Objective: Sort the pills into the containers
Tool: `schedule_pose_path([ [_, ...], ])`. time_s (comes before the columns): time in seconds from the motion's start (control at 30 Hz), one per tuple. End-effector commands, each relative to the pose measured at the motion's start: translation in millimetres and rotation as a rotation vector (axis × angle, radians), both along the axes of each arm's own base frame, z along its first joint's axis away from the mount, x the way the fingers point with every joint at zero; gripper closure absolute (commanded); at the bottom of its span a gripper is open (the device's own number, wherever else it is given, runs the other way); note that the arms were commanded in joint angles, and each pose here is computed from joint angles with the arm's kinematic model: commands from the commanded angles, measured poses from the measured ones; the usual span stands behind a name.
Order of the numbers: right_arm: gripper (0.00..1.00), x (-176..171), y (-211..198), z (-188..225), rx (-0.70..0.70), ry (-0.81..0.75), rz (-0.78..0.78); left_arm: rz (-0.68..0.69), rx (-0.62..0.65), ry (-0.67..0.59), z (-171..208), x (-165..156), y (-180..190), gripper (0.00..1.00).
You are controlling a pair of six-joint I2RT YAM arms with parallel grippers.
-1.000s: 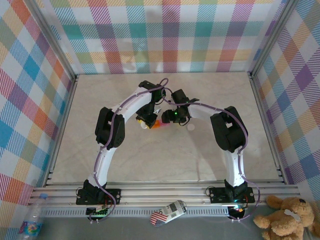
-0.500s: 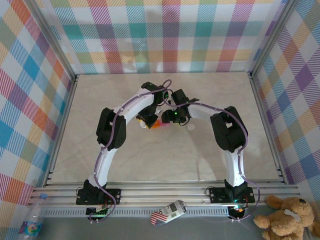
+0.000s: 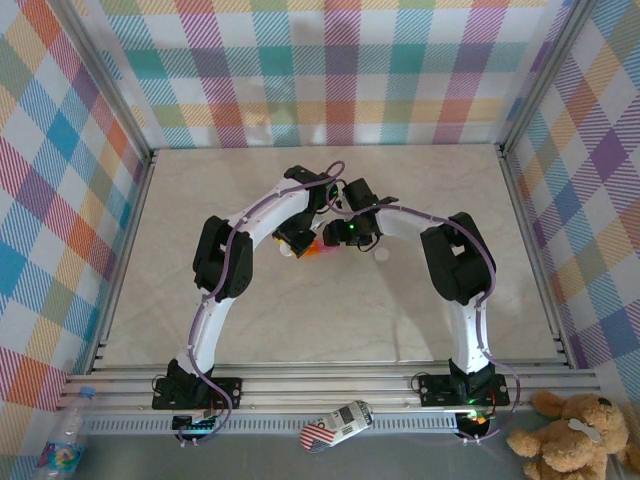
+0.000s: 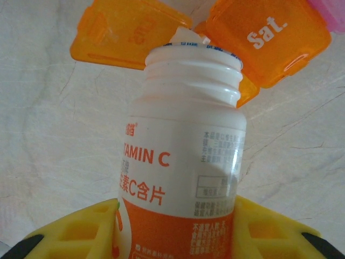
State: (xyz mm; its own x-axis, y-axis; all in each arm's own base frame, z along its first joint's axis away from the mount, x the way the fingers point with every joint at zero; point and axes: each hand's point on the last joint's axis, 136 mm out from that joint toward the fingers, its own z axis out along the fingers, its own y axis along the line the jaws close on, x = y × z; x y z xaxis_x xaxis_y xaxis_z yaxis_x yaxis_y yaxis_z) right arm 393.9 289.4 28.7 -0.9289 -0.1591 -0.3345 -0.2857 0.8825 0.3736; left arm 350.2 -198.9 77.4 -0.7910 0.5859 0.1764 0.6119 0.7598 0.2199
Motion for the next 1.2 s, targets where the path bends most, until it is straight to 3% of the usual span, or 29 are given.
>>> schedule_pose_path([
  [0.0,0.35,-35.2,5.0,-59.2,-0.079,0.111,0.072,-0.048,0.072,0.067,-16.6,-21.3,1.9,1.00],
  [0.7,0.35,-35.9,2.9,-57.6,-0.087,0.113,0.062,0.027,-0.033,-0.011,-30.6,-30.2,7.9,1.00],
  [1.17,0.35,-37.5,2.2,-62.4,-0.092,0.126,0.052,0.080,-0.169,-0.094,-31.9,-29.1,1.8,1.00],
])
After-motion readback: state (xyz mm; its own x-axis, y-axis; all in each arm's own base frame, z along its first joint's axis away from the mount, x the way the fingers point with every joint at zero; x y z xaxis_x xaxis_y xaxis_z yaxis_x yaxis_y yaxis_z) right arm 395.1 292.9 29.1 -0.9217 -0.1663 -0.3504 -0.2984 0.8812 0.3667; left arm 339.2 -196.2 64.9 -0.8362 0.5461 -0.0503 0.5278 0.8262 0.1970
